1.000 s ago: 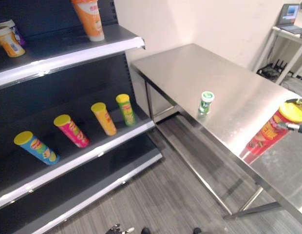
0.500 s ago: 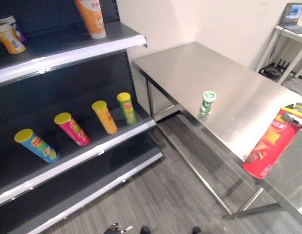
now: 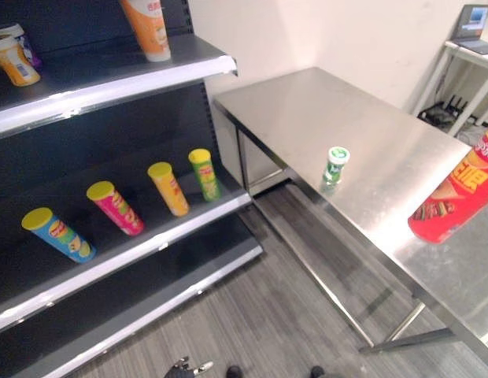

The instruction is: Put the goods on the table back onto the shelves and tidy them up.

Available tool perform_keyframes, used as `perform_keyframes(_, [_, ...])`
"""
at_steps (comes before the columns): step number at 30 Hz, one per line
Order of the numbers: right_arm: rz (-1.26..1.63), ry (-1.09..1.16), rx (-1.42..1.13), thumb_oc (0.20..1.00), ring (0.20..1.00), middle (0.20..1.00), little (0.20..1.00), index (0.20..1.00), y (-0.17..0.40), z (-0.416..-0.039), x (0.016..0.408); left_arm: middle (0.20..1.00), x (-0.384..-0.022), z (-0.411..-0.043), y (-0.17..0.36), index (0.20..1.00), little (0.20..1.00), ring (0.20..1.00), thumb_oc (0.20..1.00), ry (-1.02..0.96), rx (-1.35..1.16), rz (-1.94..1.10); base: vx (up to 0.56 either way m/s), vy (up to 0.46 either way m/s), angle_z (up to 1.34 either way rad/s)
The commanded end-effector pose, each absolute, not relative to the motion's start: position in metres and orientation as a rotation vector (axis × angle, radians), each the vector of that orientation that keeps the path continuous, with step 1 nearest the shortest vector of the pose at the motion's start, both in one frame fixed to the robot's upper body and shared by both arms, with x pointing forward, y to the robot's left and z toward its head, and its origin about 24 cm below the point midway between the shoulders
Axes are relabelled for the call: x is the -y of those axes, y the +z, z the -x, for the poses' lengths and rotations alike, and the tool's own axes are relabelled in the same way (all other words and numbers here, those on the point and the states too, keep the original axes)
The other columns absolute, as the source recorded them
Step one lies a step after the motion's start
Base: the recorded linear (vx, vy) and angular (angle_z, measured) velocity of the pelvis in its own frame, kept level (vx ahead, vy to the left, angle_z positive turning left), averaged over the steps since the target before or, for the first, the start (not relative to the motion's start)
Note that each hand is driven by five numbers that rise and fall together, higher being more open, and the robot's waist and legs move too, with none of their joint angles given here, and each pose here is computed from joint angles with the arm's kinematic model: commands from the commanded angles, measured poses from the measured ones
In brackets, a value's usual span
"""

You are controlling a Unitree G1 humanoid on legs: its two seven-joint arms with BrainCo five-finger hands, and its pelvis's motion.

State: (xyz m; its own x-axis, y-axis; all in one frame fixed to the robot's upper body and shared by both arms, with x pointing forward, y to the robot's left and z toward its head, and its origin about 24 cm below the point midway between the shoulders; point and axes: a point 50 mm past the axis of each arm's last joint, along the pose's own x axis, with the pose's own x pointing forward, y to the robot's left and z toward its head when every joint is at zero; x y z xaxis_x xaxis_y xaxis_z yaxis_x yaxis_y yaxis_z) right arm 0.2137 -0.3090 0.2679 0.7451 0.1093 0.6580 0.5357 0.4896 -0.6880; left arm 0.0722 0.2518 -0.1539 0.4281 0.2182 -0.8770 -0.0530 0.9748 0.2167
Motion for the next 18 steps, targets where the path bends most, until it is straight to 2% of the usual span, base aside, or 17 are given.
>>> perform_keyframes(1, [1.185,-0.286,0.949,0.200,0.200,0.200,0.200,0.200,0.317,-0.210,0.284,1.000,-0.269,-0.100,-0.142,1.000,1.000,1.000,1.000,0.182,-1.022,-0.232,-0.01,-0.036,0.01])
perform_keyframes(4, [1.204,-0.261,0.969,0.200,0.200,0.200,0.200,0.200,0.320,-0.212,0.278,1.000,-0.270,-0.101,-0.141,1.000,1.000,1.000,1.000,0.185,-1.017,-0.232,0.00,-0.030,0.03])
perform_keyframes(18, [1.310,0.053,1.222,0.200,0.200,0.200,0.200,0.200,0.345,-0.219,0.202,1.000,-0.274,-0.105,-0.138,1.000,1.000,1.000,1.000,0.254,-0.980,-0.195,-0.01,-0.083,0.20])
